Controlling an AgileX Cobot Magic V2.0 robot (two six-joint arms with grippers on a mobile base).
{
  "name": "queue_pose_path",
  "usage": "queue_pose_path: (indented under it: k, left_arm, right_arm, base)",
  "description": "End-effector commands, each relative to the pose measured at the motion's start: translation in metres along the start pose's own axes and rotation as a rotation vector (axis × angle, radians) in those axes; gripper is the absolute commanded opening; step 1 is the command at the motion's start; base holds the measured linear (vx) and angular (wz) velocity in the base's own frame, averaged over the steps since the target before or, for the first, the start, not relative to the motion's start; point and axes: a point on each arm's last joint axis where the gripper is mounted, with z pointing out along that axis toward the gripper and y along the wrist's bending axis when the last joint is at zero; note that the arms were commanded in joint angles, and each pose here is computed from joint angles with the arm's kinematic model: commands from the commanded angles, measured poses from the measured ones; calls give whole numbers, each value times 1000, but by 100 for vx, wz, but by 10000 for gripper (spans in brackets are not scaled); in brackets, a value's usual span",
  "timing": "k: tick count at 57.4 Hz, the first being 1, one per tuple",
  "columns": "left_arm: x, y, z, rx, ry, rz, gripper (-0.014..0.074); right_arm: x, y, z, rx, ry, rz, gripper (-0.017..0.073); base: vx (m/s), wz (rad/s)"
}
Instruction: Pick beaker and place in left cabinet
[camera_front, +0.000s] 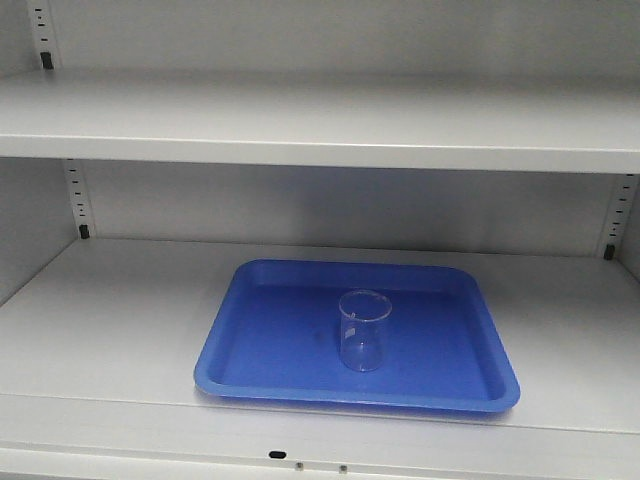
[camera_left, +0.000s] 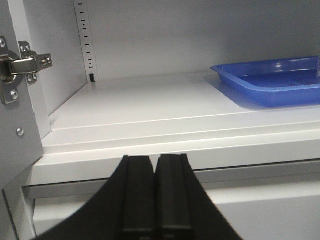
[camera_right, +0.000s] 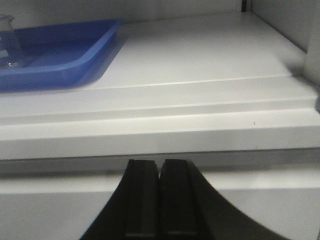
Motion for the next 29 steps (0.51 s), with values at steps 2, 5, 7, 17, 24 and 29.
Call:
queue_pose_path:
  k: [2,5,7,17,24,29]
  left_arm:
    - [-3,0,-1,-8,-84,-11,1]
    - [-3,0,-1,-8,-84,-11,1]
    - [-3,0,-1,-8,-84,-11,1]
    - [-3,0,-1,-8,-84,-11,1]
    - [-3,0,-1,-8,-85,-11,1]
    - [-3,0,-1,-8,-85,-11,1]
  right_arm:
    - [4,0,-7,-8,-158,-5,-6]
    - [6,-1,-12,-2,-149,-6,-6]
    - [6,-1,-12,-1,-152,-11,-6]
    - [7,-1,-10,-1,-130,-16,-6]
    - [7,-1,-10,-2,-132,-16,-6]
    - [7,-1,-10,-2,-132,-16,-6]
  base:
    - [0,0]
    - [0,0]
    - [0,0]
    - [0,1]
    - [0,0]
    - [0,0]
